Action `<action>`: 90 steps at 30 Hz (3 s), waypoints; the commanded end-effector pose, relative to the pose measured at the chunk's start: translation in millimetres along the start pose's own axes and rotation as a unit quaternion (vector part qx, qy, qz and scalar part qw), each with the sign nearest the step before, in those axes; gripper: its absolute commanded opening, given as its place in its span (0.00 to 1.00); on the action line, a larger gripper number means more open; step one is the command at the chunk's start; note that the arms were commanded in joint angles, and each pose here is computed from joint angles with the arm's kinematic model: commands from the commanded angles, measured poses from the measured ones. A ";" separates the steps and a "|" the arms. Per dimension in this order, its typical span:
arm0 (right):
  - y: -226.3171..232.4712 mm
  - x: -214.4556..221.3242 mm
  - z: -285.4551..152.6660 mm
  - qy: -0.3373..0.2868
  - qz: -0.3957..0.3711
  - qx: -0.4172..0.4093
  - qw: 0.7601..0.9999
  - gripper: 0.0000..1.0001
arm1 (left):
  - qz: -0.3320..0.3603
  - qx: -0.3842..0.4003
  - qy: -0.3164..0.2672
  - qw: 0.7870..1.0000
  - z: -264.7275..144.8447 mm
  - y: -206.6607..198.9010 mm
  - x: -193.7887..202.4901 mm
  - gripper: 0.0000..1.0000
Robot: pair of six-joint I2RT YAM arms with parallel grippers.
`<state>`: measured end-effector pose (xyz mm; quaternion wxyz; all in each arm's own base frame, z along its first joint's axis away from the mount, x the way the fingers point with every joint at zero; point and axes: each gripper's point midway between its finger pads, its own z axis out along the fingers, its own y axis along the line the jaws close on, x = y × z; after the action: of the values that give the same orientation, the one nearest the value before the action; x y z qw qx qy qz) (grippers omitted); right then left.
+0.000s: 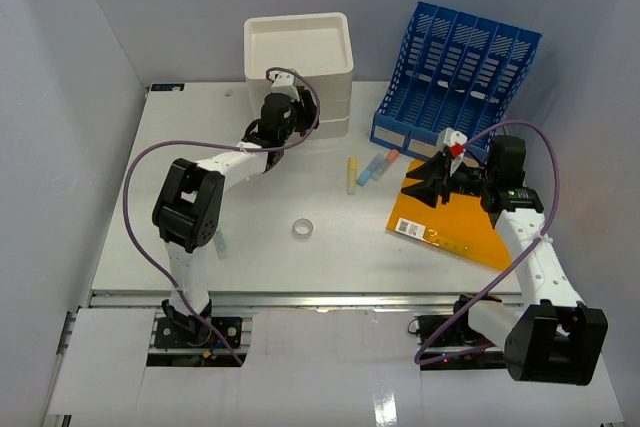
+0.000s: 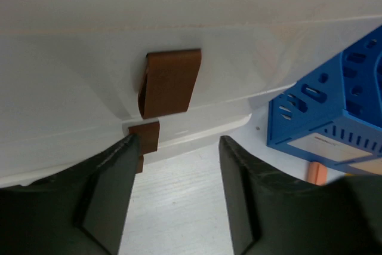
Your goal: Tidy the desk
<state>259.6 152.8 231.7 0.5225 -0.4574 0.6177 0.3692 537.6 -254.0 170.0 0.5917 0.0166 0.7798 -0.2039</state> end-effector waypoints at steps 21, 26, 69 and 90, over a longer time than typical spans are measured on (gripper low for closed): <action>-0.3 -8.7 -1.8 -0.011 -0.016 -0.002 1.000 0.51 | 0.013 -0.135 -0.010 0.991 11.7 22.9 -8.3 0.68; -0.3 -8.9 -2.4 -0.011 -0.017 -0.001 1.000 0.51 | 0.015 -0.134 -0.015 0.991 19.9 21.8 -11.7 0.62; 0.8 3.4 -1.2 -0.005 -0.010 -0.018 1.000 0.52 | -0.078 0.002 0.042 0.996 -103.7 -25.9 39.3 0.56; 68.7 69.4 88.4 0.208 -0.038 -0.119 0.970 0.58 | 0.028 0.108 0.061 0.992 -257.8 -33.5 9.1 0.88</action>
<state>219.9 210.1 160.9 0.3820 -0.5629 0.6203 0.3904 323.9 -228.5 233.2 0.5450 0.0730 0.7751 -0.3114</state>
